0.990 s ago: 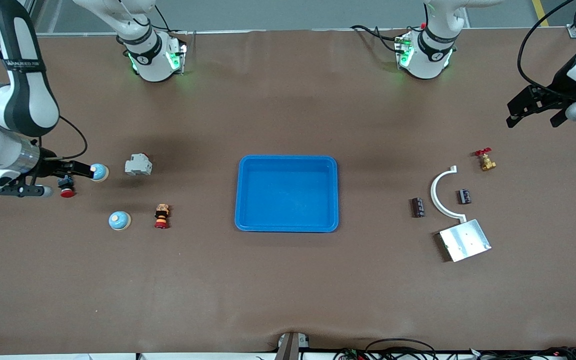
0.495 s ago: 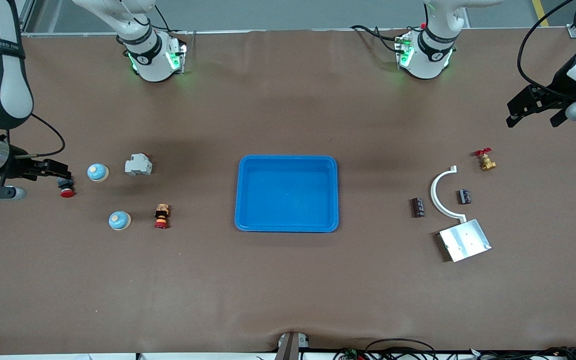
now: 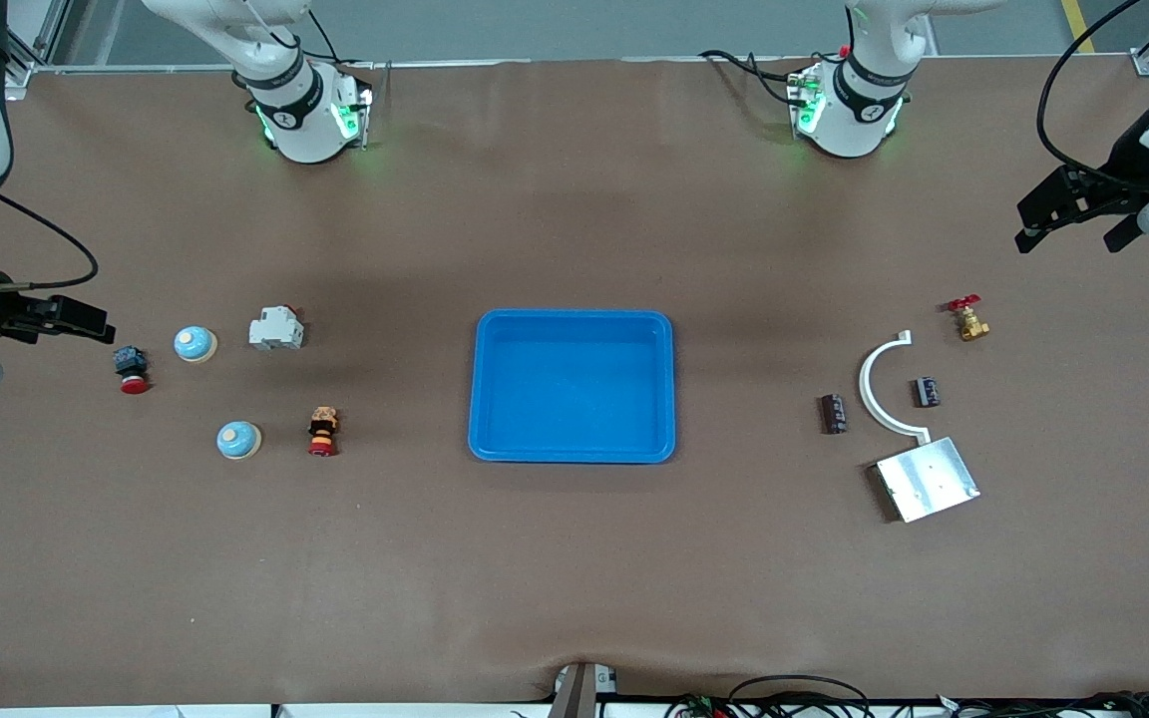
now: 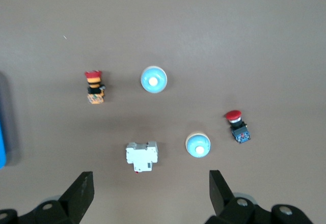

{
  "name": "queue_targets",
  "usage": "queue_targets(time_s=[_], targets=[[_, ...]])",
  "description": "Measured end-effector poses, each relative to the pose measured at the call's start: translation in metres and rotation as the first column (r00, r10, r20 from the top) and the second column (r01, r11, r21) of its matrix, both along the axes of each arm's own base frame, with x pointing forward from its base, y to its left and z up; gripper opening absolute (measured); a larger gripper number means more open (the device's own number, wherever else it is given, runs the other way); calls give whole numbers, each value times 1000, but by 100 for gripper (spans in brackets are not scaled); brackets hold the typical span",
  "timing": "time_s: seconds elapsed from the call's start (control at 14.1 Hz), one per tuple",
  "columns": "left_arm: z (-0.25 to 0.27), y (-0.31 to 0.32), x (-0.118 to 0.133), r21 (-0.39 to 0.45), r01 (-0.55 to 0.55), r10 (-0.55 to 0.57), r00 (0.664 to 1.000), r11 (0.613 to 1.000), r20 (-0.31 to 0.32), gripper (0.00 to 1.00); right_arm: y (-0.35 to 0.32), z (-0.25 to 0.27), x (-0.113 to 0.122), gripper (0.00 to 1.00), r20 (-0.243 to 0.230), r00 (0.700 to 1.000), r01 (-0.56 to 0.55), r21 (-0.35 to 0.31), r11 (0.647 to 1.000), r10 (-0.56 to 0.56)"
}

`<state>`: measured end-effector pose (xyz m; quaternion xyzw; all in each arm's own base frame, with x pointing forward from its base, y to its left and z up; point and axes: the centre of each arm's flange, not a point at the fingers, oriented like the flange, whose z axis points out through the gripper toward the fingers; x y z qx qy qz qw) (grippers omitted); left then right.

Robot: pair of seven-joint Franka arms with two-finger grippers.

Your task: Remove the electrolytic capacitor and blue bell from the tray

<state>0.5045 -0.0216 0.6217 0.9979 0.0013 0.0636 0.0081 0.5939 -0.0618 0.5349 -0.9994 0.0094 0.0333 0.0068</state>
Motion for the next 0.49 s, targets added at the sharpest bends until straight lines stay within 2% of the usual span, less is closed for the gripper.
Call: queue_targets(time_s=[0.28, 0.49], targets=[[0, 0, 0, 0, 0, 0, 1000, 1000, 0, 100, 2, 37, 5, 100, 68, 998, -2, -8, 1000, 2], [0, 0, 0, 0, 0, 0, 1000, 1000, 0, 100, 2, 55, 5, 100, 85, 996, -1, -12, 1000, 2]])
